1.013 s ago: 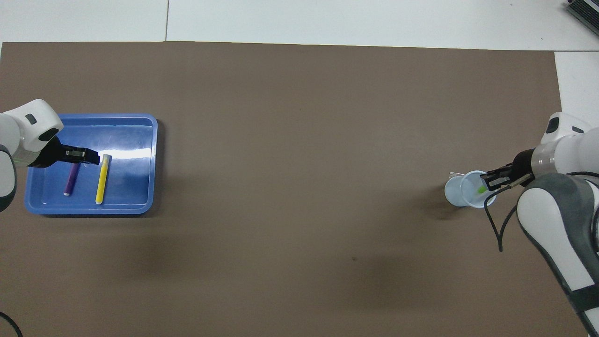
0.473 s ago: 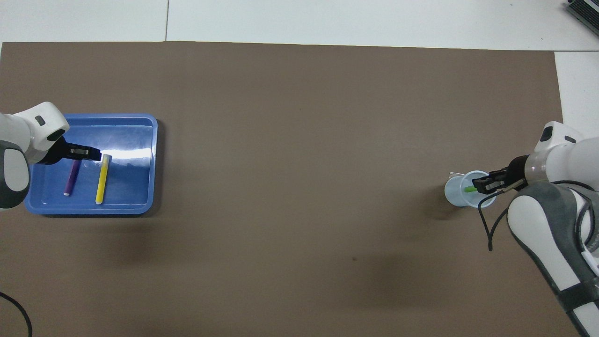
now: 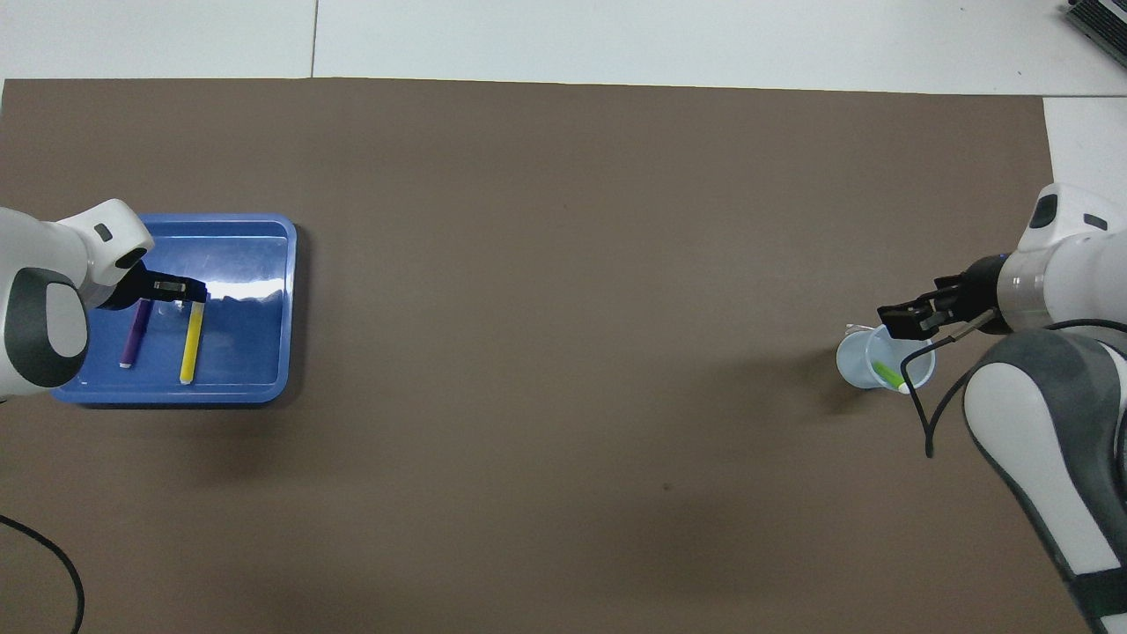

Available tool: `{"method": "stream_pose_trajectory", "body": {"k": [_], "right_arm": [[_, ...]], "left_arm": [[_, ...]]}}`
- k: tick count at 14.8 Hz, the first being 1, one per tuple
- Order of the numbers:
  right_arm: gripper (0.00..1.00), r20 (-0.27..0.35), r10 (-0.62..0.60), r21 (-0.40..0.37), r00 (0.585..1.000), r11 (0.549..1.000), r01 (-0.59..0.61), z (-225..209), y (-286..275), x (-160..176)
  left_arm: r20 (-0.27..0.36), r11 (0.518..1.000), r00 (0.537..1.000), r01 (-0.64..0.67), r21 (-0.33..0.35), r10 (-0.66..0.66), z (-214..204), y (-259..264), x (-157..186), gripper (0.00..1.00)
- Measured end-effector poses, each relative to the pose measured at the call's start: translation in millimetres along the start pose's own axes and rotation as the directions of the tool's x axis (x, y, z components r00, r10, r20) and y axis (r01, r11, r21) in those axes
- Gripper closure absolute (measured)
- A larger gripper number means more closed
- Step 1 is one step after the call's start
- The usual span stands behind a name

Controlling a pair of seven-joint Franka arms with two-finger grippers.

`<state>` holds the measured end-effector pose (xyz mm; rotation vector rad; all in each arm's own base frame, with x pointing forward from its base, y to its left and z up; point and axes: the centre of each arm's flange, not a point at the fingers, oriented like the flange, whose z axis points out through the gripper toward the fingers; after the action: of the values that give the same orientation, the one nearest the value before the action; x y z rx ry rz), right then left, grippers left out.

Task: Transfer and insert pens with both arms
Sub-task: 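Grasp the yellow pen with the left gripper while the right gripper returns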

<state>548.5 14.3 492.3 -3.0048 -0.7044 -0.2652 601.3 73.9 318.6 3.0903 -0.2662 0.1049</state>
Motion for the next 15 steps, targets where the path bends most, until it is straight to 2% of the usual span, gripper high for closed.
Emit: {"method": "stream_pose_trajectory", "body": {"k": [2, 3, 5, 7, 9, 11, 14, 15], "right_arm": [[0.09, -0.040, 0.047, 0.045, 0.998, 0.998, -0.045, -9.9, -35.3, 20.4], [0.03, -0.048, 0.081, 0.072, 0.996, 0.994, -0.078, -11.1, -50.9, 27.2], [0.00, -0.056, 0.181, 0.137, 0.982, 0.975, -0.173, -11.5, -73.8, 35.8], [0.00, -0.054, 0.321, 0.207, 0.946, 0.930, -0.304, -13.0, -93.0, 43.7], [0.00, -0.065, 0.432, 0.242, 0.899, 0.881, -0.406, -16.3, -117.6, 54.8], [0.00, -0.065, 0.521, 0.270, 0.851, 0.830, -0.488, -16.9, -146.7, 65.2], [0.00, -0.025, 0.641, 0.352, 0.767, 0.724, -0.593, -8.9, -190.3, 78.9], [0.00, -0.015, 0.671, 0.367, 0.741, 0.693, -0.620, -5.3, -201.6, 82.6]], "left_arm": [[0.007, 1.000, 1.000, 0.000, -0.002, 0.000, 7.4, 1.3, -5.0, 0.40], [0.013, 1.000, 1.000, 0.001, -0.003, -0.001, 12.2, 2.1, -8.4, 0.40], [0.026, 1.000, 1.000, 0.001, -0.007, -0.001, 20.0, 3.8, -14.5, 0.40], [0.027, 1.000, 1.000, 0.002, -0.006, -0.002, 19.4, 3.3, -15.5, 0.42], [0.030, 1.000, 1.000, 0.007, -0.005, -0.007, 17.5, -0.2, -17.2, 0.59], [0.037, 1.000, 0.999, 0.008, -0.007, -0.008, 17.4, -0.9, -18.3, 0.60], [0.040, 1.000, 0.999, 0.008, -0.008, -0.008, 17.4, -0.8, -18.6, 0.60], [0.039, 1.000, 0.999, 0.009, -0.006, -0.009, 16.2, -1.9, -18.9, 0.69]]}}
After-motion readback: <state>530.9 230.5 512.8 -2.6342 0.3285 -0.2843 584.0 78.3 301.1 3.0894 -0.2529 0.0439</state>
